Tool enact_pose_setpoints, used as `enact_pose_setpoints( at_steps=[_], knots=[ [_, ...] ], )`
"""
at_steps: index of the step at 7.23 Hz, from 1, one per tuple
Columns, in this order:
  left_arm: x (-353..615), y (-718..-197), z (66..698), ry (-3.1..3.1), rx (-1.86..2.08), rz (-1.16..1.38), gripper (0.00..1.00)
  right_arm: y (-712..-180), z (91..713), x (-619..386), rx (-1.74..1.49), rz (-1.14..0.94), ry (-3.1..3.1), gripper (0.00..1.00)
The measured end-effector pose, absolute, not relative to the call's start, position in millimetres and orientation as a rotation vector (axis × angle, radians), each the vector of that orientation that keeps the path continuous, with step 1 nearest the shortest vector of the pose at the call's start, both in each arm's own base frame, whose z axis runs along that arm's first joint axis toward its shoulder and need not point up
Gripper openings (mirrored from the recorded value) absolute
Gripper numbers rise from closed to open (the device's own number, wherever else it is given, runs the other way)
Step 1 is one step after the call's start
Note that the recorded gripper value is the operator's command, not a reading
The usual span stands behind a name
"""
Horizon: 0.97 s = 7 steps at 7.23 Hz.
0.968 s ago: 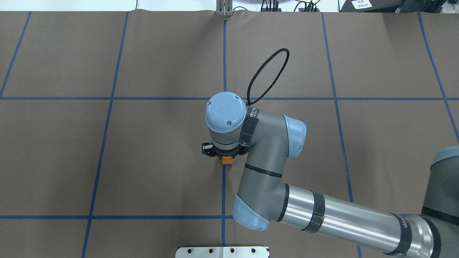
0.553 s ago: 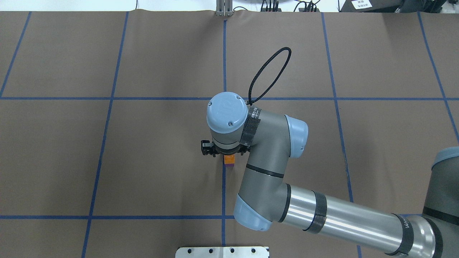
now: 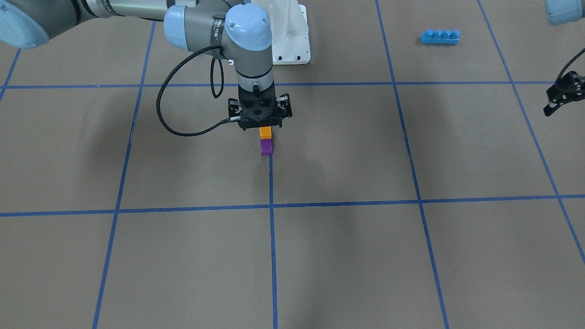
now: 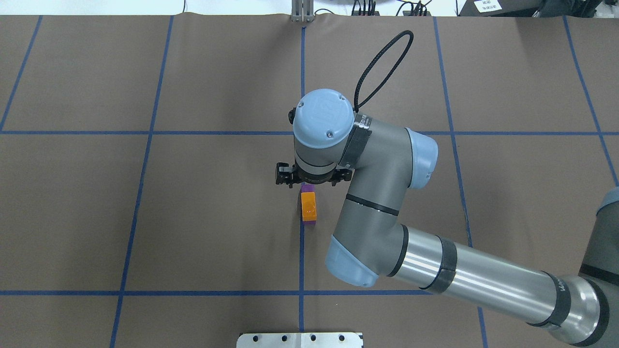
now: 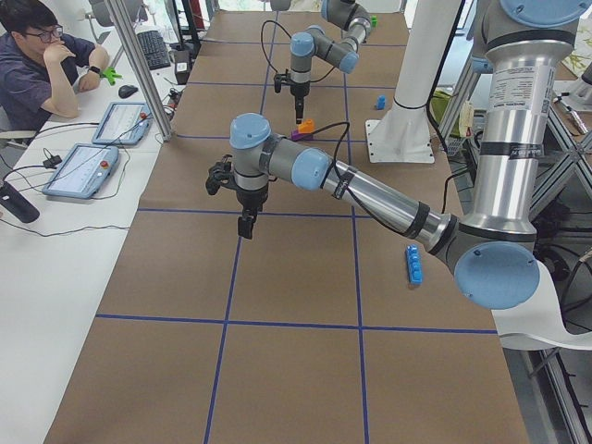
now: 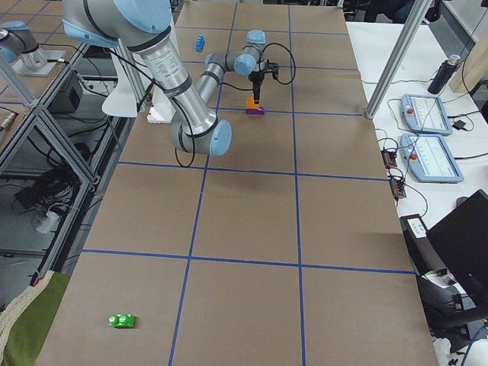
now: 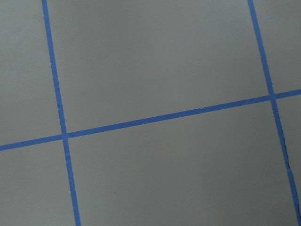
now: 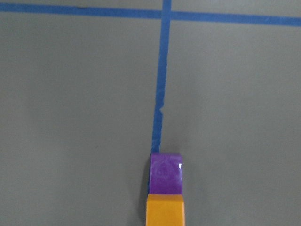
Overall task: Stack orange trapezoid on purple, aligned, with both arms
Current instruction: 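Open the right gripper and raise it away from the stack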
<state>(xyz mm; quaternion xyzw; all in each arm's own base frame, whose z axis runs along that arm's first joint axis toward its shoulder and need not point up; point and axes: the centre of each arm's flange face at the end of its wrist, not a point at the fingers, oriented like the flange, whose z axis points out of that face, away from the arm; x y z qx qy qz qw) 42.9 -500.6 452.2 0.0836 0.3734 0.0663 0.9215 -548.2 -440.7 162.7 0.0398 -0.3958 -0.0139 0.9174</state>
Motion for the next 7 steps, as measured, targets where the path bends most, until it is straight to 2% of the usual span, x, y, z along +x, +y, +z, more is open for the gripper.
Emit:
enact_pose_setpoints(
  at_steps=[3,7],
  knots=[
    [43,-501,456,0.763,0.164,0.133,1.0,-518,208,-400,0.106,-0.104,-0.782,1.0],
    [44,-504,466,0.763,0.152,0.139,1.0,-574,329,-185,0.134,-0.226,-0.698,1.0]
  ],
)
